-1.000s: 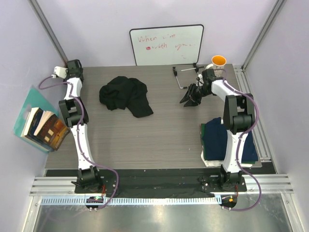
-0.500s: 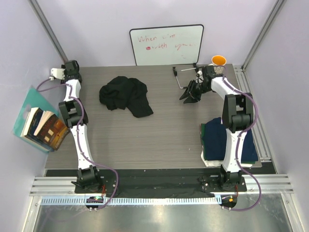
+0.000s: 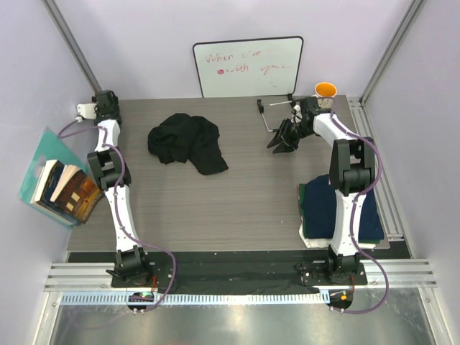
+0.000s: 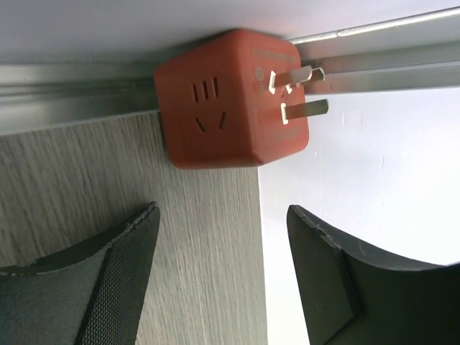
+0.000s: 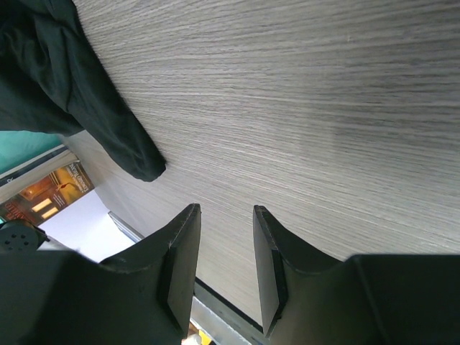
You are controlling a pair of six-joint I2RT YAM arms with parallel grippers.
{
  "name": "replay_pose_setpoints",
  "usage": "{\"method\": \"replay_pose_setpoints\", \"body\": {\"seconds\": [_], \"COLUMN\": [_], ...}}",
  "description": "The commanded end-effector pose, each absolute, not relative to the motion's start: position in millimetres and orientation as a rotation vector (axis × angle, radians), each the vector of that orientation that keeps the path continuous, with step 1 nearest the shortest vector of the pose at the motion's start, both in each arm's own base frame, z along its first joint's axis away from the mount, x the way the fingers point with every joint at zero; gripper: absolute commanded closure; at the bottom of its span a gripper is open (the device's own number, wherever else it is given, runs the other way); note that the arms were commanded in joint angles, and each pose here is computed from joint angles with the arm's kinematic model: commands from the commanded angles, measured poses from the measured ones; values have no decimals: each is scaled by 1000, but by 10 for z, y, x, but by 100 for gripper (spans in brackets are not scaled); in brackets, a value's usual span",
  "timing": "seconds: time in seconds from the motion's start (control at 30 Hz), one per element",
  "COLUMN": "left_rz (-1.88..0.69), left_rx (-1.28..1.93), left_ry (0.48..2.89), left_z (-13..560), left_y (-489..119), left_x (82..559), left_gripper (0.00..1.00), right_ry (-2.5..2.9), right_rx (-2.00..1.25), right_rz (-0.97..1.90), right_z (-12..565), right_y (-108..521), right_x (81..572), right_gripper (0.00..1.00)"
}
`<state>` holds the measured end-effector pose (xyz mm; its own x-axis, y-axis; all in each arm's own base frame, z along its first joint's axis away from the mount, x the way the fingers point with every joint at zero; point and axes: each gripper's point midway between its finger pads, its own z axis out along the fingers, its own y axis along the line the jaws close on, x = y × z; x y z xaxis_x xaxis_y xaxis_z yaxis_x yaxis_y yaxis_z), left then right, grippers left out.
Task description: Fold and stack the t-shirts
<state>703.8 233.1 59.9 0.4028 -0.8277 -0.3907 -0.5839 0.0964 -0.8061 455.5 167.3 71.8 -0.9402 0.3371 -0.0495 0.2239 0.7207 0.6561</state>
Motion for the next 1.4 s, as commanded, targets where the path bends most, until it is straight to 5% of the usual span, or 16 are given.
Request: {"method": "replay_pose_setpoints", "body": {"seconds": [0.0, 0.3, 0.67, 1.03, 1.2, 1.37], "left_rz": [-279, -321, -367, -329, -301, -231], "left_rx": [-1711, -1634, -1491, -1246, -1121, -986], "left_ry": [1329, 1503, 1831, 2101, 2210, 2417], "left_z": [117, 185, 190, 372, 533, 496], "left_y": [2425, 2213, 1539, 899, 636, 448], "left_x": [6866, 6813, 6488, 6023, 5779, 5404], "left_gripper": [33, 68, 88, 84, 52, 46], "right_ry": [2735, 2744, 2703, 2657, 2642, 2639], "right_rx": [450, 445, 427, 405, 384, 374], "right_rz": [1027, 1038, 1082, 1125, 1133, 1164], "right_z": [847, 796, 790, 750, 744, 699], "right_y": [1706, 1717, 1769, 1827, 1838, 1859], "right_x": [4605, 4542, 4600, 4670, 4711, 4706], "right_gripper": [59, 59, 59, 60, 60, 60]}}
